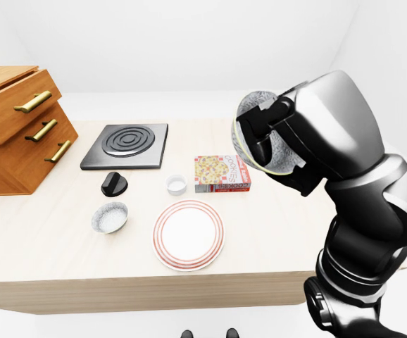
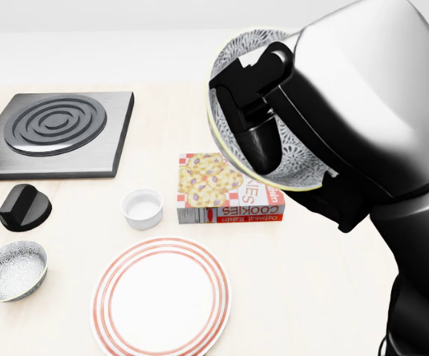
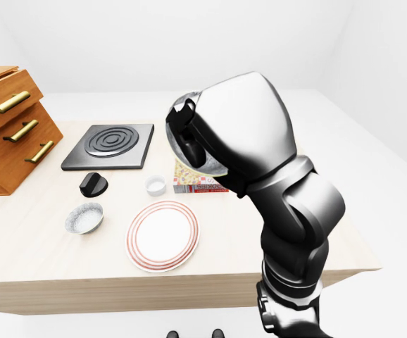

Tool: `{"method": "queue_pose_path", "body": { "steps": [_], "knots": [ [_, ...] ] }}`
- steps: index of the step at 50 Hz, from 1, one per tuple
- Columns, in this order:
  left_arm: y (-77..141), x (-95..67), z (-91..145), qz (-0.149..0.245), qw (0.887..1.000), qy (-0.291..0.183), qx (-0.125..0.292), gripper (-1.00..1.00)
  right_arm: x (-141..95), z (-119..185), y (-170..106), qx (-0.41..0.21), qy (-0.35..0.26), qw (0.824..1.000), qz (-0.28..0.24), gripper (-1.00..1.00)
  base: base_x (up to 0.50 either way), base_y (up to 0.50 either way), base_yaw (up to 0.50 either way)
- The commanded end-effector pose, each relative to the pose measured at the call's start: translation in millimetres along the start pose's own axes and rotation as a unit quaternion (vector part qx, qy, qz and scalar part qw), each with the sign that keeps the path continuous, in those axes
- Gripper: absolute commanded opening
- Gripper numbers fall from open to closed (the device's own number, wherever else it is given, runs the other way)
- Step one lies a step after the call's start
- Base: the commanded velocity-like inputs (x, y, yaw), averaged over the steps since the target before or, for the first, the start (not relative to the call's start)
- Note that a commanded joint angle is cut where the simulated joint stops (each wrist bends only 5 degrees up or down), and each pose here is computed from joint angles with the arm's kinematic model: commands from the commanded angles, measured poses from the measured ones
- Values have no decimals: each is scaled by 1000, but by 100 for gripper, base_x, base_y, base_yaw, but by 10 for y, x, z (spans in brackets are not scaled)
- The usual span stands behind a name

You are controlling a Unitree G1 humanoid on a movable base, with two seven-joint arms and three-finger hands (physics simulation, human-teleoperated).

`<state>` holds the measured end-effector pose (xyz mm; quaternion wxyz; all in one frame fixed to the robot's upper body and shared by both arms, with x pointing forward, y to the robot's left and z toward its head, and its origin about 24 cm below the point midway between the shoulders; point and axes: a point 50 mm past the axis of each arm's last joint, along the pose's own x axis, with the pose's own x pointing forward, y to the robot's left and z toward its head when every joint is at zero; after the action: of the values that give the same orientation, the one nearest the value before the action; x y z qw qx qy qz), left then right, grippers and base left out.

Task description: Pick the akita bowl next to the plate and place it on the plate.

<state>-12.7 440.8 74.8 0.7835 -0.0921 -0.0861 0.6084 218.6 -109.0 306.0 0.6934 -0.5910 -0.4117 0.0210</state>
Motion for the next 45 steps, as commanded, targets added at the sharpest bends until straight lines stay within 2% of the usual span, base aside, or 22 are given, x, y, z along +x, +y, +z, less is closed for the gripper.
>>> {"method": "queue_pose_path", "body": {
  "steps": [1,6,11,13,15,22,23,25,31,38,42,45],
  "knots": [
    [-12,6,-37,-1,1000,3,2,100,-33,506,-198,50,-87,991,-85,-100,0,0,0],
    [-13,7,-44,-1,1000,4,2,100,-103,672,-111,75,-102,988,-84,-100,0,0,0],
    [-24,4,-45,-2,1000,4,3,100,-213,802,81,105,-113,987,-48,-100,0,0,0],
    [-23,3,-43,-2,1000,4,3,100,-263,830,212,127,-101,987,-15,-100,0,0,0],
    [-24,2,-48,-2,1000,5,3,100,-270,839,324,143,-92,985,13,-100,0,0,0],
    [-30,5,-53,-3,1000,5,3,100,-237,866,465,161,-83,982,45,-100,0,0,0],
    [-30,7,-59,-3,1000,5,3,100,-263,891,537,174,-80,979,63,-100,0,0,0],
    [-28,6,-61,-3,1000,6,3,100,-284,862,700,179,-73,975,105,-100,0,0,0],
    [-36,15,-76,-4,1000,6,4,100,-349,801,1022,193,-51,963,183,-100,0,0,0],
    [-35,18,-83,-4,1000,7,5,100,-348,818,1147,219,-54,952,207,-100,0,0,0],
    [-30,18,-83,-4,1000,7,5,100,-310,751,1248,208,-42,951,227,-100,0,0,0],
    [-35,19,-91,-4,1000,8,5,100,-261,609,1364,176,-17,952,251,-100,0,0,0]
  ]
}}
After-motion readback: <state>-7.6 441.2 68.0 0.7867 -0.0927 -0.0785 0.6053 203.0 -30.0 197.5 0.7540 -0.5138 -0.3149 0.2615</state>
